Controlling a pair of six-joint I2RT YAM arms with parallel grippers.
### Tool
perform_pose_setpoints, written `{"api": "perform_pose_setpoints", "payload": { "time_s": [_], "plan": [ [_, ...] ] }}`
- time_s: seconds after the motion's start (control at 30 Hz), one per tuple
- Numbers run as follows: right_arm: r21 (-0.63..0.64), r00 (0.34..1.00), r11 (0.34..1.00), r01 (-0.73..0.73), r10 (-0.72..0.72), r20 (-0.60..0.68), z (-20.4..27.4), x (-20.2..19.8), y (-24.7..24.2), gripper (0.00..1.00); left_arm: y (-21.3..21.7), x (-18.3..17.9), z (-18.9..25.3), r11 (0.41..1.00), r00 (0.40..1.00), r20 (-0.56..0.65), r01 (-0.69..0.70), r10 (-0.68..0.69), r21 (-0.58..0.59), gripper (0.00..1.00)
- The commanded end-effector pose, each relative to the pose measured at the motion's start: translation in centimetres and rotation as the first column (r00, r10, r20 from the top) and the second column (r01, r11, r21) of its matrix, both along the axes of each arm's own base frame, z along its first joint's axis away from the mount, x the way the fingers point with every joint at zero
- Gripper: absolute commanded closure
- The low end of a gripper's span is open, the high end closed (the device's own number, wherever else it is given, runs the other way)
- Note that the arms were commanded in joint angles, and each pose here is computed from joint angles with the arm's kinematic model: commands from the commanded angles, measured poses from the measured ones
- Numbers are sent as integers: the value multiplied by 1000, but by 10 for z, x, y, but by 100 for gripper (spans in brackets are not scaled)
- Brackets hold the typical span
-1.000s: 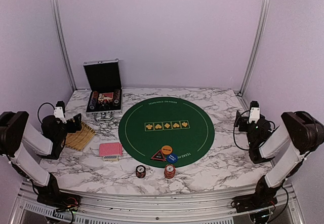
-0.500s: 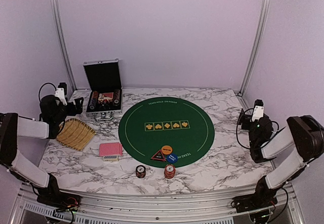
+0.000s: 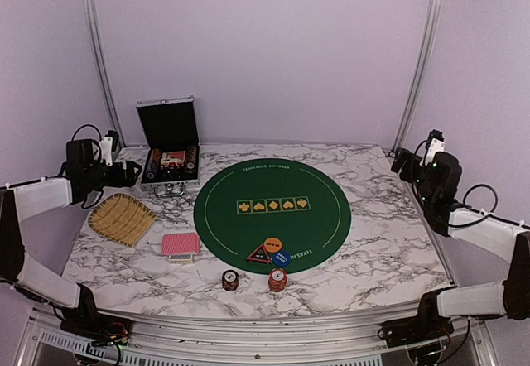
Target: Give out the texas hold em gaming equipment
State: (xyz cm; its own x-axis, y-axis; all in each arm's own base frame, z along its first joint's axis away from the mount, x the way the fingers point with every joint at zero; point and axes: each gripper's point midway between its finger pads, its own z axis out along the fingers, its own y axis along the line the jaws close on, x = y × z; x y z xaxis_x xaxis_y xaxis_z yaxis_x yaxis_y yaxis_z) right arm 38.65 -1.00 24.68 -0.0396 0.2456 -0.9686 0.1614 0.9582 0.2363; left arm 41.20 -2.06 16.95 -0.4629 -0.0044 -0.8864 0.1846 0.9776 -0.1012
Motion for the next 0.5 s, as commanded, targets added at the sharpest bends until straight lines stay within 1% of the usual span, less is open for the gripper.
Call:
{"api": "perform_pose_setpoints", "payload": {
  "time_s": [0.0, 0.07, 0.13, 0.23, 0.27, 0.33, 0.47],
  "plan": [
    [155, 932, 938, -310, 332, -142, -13, 3, 64, 1, -5, -31, -3, 992, 986, -145, 94, -82, 82, 1],
    [133, 888, 910, -393, 413, -201, -11, 3, 94, 1, -5, -39, 3, 988, 982, -162, 116, -99, 104, 1],
    [105, 841, 888, -449, 459, -286, -20, -3, 125, 4, -6, -46, 6, 984, 977, -183, 135, -113, 113, 1],
    [74, 776, 845, -529, 518, -360, -31, -20, 174, 6, -10, -57, 8, 981, 967, -215, 164, -138, 107, 1],
    [65, 744, 820, -568, 546, -385, -37, -30, 196, 6, -13, -59, 11, 979, 963, -220, 179, -153, 103, 1],
    [57, 697, 788, -613, 573, -431, -50, -44, 223, 8, -17, -64, 14, 974, 956, -233, 206, -180, 92, 1],
    [82, 546, 684, -725, 643, -538, -82, -74, 280, 15, -24, -75, 14, 962, 935, -269, 260, -229, 82, 1]
  ]
}}
